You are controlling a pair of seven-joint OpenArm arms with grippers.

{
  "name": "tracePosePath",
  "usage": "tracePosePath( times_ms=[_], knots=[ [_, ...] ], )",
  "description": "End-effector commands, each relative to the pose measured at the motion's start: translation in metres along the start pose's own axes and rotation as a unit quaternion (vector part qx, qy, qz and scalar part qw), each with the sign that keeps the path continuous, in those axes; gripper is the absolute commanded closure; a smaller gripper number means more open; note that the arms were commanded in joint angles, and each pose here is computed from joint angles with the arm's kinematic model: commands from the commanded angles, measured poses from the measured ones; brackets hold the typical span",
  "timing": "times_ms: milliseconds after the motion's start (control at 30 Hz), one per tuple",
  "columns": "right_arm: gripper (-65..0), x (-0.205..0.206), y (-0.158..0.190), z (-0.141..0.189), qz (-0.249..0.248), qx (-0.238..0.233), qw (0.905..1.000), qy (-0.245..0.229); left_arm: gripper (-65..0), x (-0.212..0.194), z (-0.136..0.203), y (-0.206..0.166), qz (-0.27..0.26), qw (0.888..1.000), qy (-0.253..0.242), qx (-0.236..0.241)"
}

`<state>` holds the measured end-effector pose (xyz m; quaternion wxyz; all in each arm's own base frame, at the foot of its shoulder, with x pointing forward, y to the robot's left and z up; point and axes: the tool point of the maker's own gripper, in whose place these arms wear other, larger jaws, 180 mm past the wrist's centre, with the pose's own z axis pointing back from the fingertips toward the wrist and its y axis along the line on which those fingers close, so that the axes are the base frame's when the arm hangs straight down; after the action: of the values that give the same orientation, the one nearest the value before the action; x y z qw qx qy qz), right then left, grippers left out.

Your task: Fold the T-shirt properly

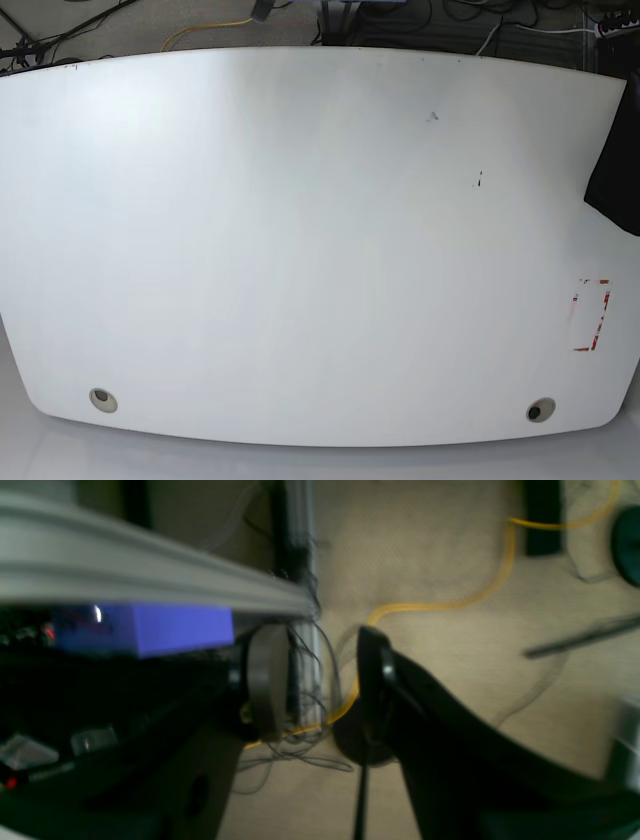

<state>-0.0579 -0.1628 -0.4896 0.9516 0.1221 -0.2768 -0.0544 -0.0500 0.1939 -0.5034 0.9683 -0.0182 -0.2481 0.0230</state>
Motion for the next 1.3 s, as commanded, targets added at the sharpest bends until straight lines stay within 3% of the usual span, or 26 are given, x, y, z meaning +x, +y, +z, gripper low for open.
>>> tracePosePath(
  times_ms=[0,167,567,1067,1267],
  knots=[
    [-21.7,-0.033,0.002,-0.001,0.001,0.008,0.999,0.043,-27.1,-0.031,-0.004,0.003,0.006,0.999,0.037,0.0],
    [-21.7,-0.058,-0.01,-0.031,0.0,0.0,0.9966,0.082,-26.8,-0.066,-0.036,-0.009,0.002,0.995,0.096,-0.027],
    [-21.7,-0.071,-0.022,-0.091,-0.017,-0.005,0.9911,0.132,-26.8,-0.08,-0.11,-0.005,0.002,0.983,0.18,-0.019],
    [-22.2,-0.04,-0.046,-0.141,-0.035,-0.021,0.9875,0.152,-26.8,-0.044,-0.153,-0.023,0.017,0.978,0.203,-0.035],
    [-22.2,-0.029,-0.047,-0.15,-0.031,-0.019,0.9871,0.156,-26.8,-0.038,-0.158,-0.008,0.004,0.98,0.2,0.004]
  ],
)
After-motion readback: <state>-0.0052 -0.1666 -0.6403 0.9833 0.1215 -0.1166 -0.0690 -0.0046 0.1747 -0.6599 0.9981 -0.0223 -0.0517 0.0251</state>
